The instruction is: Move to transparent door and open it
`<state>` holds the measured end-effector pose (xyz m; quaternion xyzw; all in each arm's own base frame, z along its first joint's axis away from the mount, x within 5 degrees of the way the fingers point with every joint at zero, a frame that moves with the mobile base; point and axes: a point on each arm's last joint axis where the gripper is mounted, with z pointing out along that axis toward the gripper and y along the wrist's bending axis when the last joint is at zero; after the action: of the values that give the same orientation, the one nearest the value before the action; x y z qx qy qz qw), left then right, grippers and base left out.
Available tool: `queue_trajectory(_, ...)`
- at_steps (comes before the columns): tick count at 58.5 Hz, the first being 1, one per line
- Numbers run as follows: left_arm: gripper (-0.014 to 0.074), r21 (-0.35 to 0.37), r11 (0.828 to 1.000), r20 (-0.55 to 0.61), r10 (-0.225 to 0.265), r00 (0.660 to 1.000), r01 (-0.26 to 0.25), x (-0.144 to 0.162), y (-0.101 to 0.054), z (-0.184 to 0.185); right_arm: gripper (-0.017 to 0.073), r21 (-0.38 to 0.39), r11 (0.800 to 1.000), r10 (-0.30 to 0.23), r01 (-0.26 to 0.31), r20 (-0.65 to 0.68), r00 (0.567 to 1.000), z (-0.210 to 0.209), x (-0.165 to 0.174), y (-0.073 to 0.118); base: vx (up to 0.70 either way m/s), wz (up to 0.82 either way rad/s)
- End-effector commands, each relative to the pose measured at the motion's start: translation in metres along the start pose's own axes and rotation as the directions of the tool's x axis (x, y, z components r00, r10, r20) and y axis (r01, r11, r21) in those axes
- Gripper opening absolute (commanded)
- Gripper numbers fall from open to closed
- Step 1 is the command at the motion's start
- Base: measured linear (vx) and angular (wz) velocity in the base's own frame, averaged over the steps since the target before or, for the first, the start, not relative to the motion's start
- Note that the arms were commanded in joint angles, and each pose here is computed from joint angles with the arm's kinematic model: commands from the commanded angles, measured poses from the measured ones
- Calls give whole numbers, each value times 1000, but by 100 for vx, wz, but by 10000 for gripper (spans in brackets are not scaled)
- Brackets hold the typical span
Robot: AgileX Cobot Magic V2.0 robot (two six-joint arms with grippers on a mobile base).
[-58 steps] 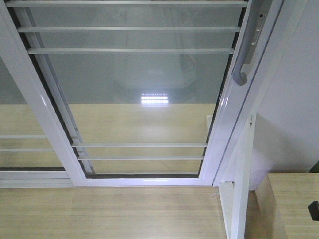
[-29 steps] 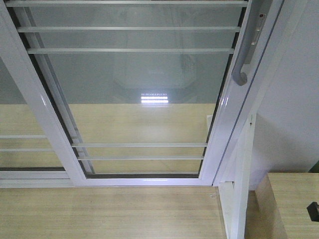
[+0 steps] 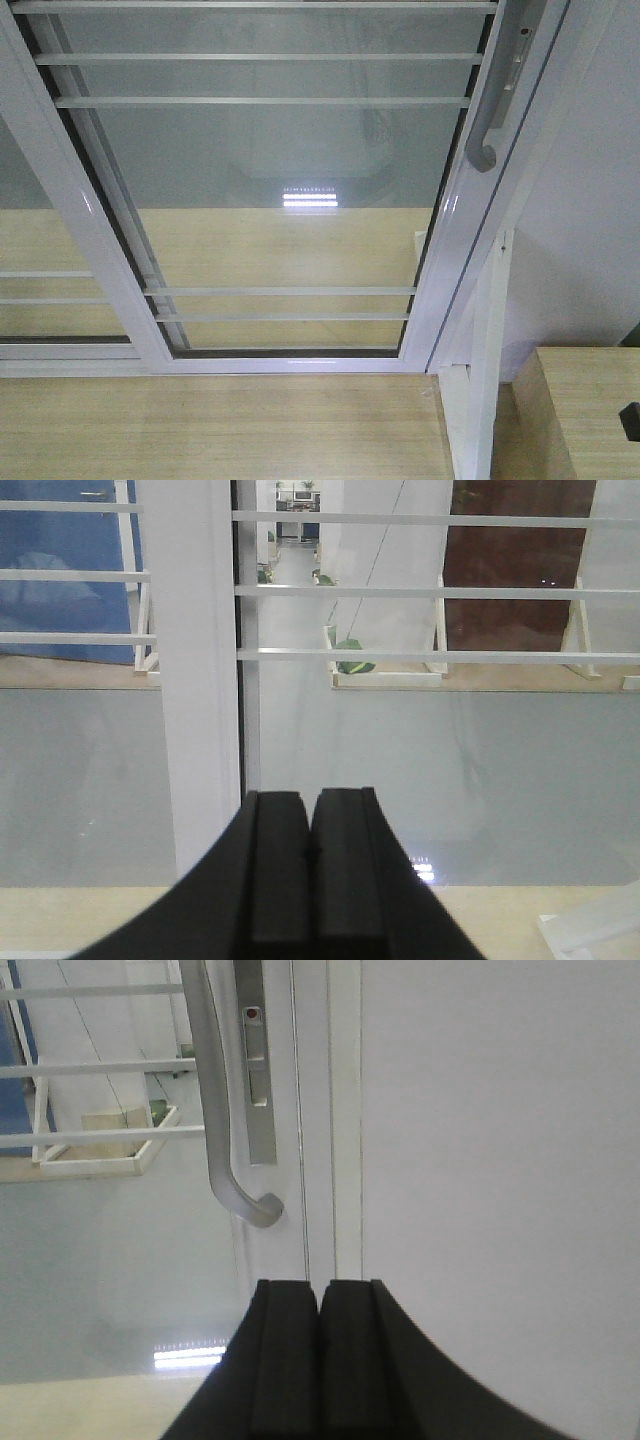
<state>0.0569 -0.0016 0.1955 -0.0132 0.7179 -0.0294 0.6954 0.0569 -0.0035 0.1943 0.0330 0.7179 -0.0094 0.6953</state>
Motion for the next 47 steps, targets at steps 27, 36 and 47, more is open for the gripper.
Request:
queue_trajectory(27, -3, 31, 997, 379, -75, 922, 68, -51, -1, -8, -8, -9, 999, -30, 34, 284, 958, -9, -50, 2, 0, 0)
queue_trajectory(36, -3, 45, 996, 348, -89, 933, 78, -101, -5, -16, -5, 13, 997, -77, 77, 285, 955, -17, -92, 3, 0, 0)
queue_trajectory(47, -3, 8, 999, 315, 28, 949, -32, -149, -9, 2, -4, 13, 997, -78, 77, 223, 972, 4, -137, 4, 0, 0)
